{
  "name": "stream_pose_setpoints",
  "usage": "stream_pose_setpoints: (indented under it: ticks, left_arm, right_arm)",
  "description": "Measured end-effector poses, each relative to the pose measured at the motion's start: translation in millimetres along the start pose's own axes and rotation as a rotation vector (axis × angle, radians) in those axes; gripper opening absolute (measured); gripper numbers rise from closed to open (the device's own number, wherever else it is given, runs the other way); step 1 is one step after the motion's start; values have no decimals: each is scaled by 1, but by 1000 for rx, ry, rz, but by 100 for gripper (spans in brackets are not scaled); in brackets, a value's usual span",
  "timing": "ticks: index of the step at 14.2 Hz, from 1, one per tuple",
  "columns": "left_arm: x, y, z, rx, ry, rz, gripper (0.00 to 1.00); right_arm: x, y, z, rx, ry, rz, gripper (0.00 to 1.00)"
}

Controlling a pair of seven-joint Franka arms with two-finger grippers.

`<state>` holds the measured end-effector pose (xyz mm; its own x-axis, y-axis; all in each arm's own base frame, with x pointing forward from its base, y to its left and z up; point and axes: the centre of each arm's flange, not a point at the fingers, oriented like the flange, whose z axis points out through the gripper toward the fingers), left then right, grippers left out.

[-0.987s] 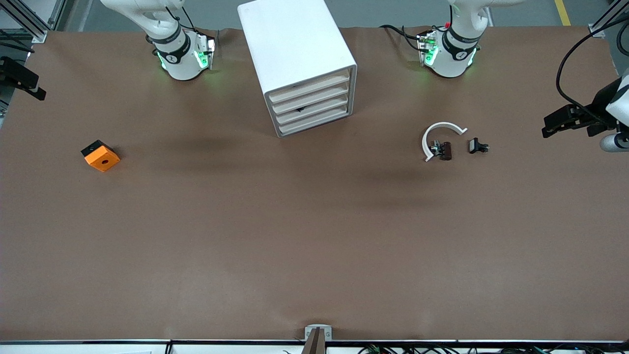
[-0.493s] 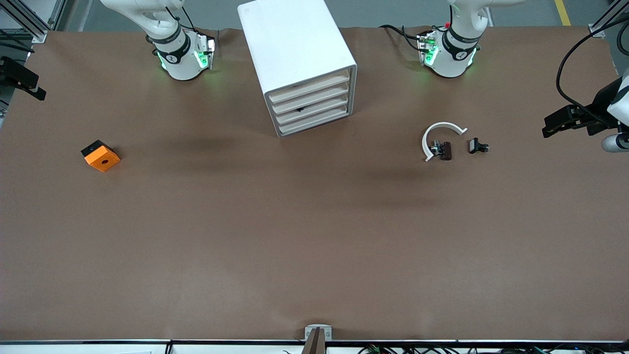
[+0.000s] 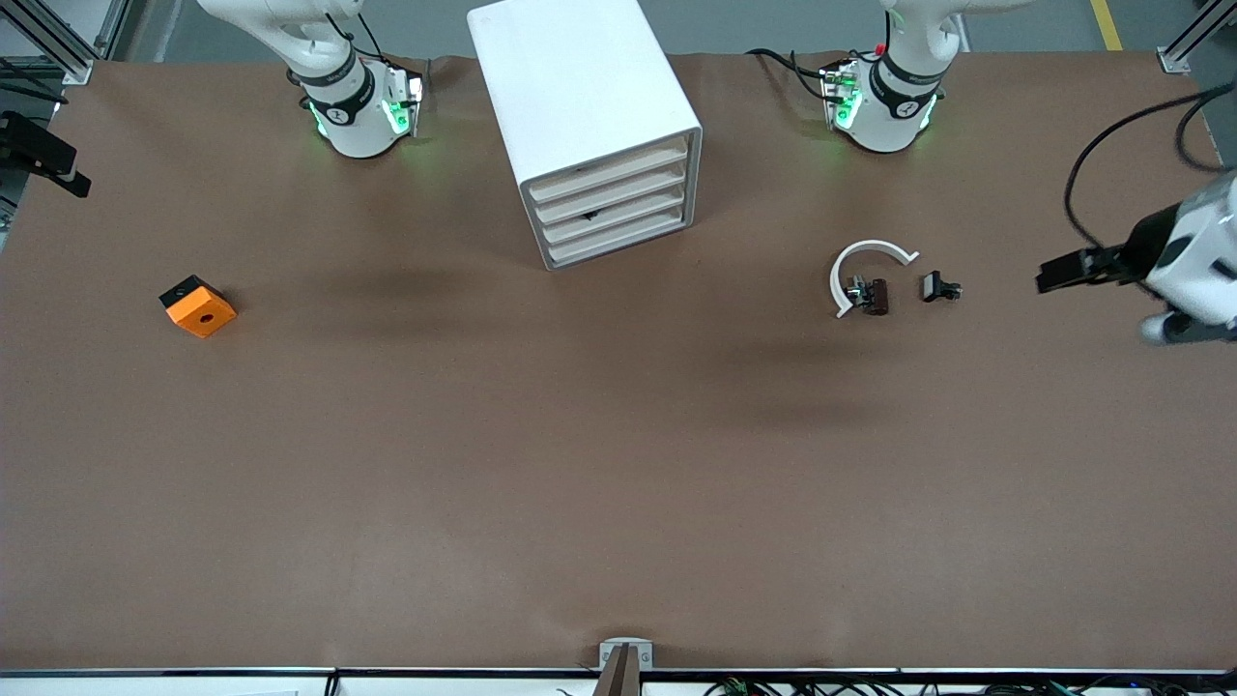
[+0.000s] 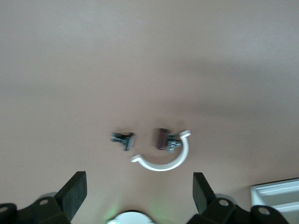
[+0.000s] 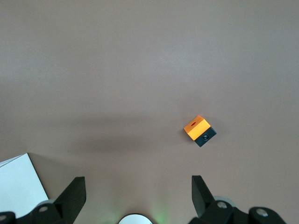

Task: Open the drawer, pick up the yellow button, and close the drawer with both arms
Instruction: 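Move the left gripper toward the white drawer cabinet's front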

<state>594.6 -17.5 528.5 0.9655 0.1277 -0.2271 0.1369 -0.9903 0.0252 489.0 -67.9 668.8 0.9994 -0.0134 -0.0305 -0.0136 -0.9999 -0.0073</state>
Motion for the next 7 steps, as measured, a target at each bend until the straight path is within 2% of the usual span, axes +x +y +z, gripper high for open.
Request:
stream_pose_setpoints:
  ticks: [4,7]
  left_arm:
    - [33,50,60,-34,-57,-113,100]
    - [31,118,96,-32,-110,-260,100]
  right_arm:
    - [0,0,0,0,0,0,100]
    - [0,0,0,0,0,0,100]
